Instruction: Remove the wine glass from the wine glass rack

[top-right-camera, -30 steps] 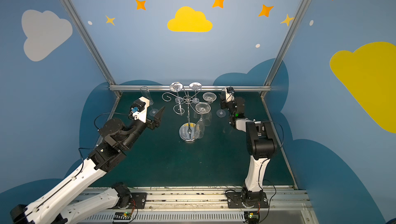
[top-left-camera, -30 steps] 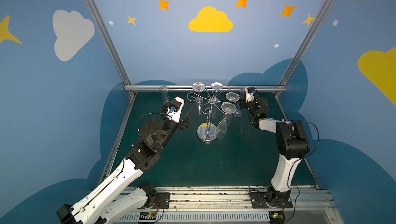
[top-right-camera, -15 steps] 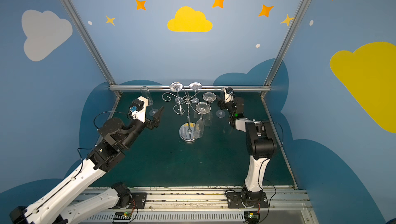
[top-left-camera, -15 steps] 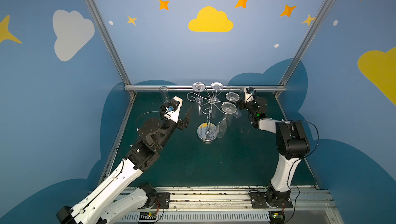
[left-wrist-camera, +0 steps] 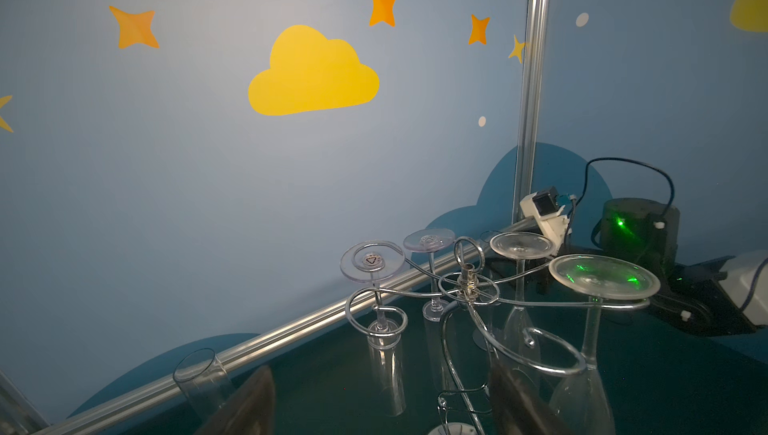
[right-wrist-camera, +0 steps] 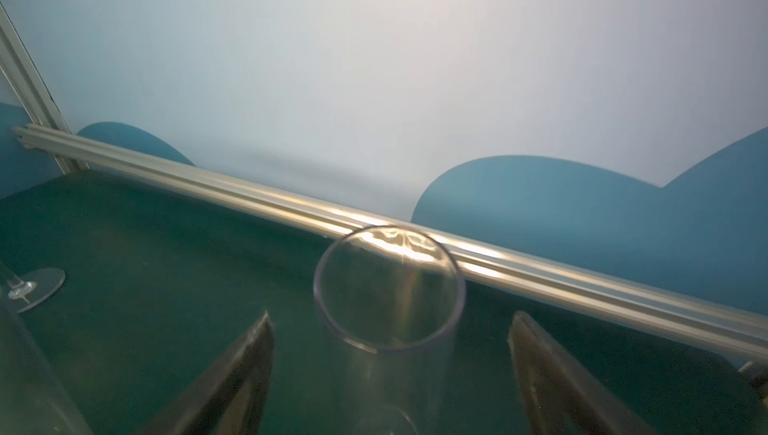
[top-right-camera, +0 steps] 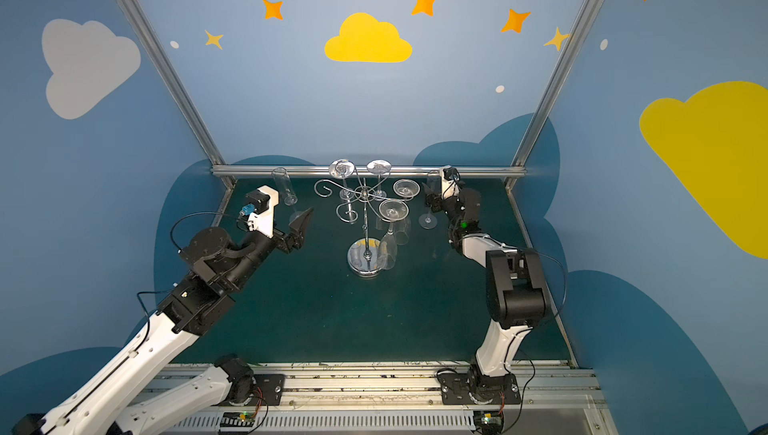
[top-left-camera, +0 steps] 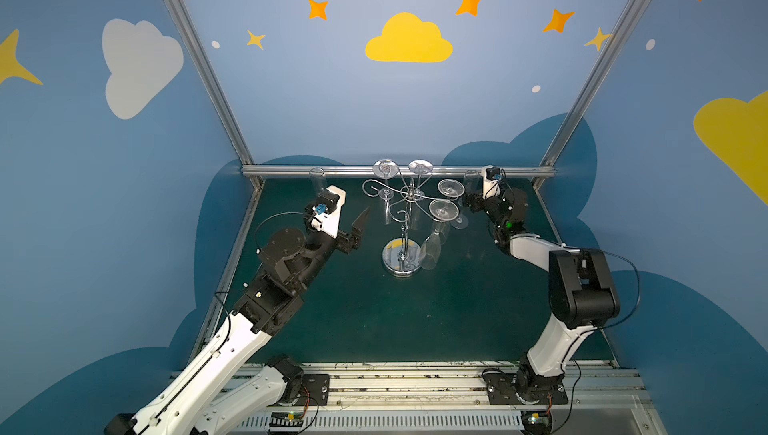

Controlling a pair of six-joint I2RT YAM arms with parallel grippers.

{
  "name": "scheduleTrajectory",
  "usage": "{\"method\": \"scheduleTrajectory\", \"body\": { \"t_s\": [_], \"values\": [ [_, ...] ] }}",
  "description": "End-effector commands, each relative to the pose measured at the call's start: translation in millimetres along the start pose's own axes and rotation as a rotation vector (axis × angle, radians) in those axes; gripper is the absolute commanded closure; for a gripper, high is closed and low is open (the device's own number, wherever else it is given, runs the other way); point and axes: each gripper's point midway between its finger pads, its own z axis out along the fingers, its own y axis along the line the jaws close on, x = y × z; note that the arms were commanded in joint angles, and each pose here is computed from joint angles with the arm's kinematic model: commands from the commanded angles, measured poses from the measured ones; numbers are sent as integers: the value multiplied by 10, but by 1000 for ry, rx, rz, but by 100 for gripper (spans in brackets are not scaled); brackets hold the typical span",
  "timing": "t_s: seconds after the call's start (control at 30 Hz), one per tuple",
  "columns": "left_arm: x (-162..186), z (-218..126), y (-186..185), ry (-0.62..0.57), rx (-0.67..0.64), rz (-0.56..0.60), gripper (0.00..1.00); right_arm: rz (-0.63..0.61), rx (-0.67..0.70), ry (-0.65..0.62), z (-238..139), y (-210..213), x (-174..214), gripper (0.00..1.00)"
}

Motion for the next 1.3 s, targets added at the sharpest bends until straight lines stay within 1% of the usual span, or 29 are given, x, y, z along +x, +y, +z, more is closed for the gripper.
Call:
{"method": "scheduleTrajectory", "body": {
  "t_s": [0.0,0.07,0.17,0.33,0.4,0.5,0.6,0.67,0.8,0.87,0.97,1.1,1.27],
  "values": [
    [-194,-80,24,-5,32,-63,20,13,39,-30,-233,-49,-272,12],
    [-214,-81,67,24,36,-95,20,16,46,-29,-389,-31,-398,12],
    [-234,-76,81,65,59,-144,20,40,63,14,-647,-11,-494,12],
    [-245,-62,106,127,85,-232,19,122,89,94,-1114,48,-564,12],
    [-199,-25,157,175,69,-269,18,159,89,111,-1329,104,-607,12],
    [-129,39,257,253,45,-333,18,256,111,143,-1711,168,-659,12],
    [-64,143,375,297,29,-440,18,344,96,155,-2048,296,-667,12],
    [-47,239,436,298,56,-550,18,416,60,151,-2230,414,-664,12],
    [42,497,543,297,125,-762,20,530,-53,160,-2433,679,-681,12],
    [110,642,558,319,163,-833,21,575,-56,183,-2518,721,-657,12],
    [172,848,472,361,259,-889,22,613,-49,222,-2653,766,-620,12],
    [191,1040,364,391,387,-948,23,617,-48,282,-2826,829,-557,12],
    [329,1209,368,433,409,-974,27,641,-62,332,-2938,901,-506,12]
  ]
}}
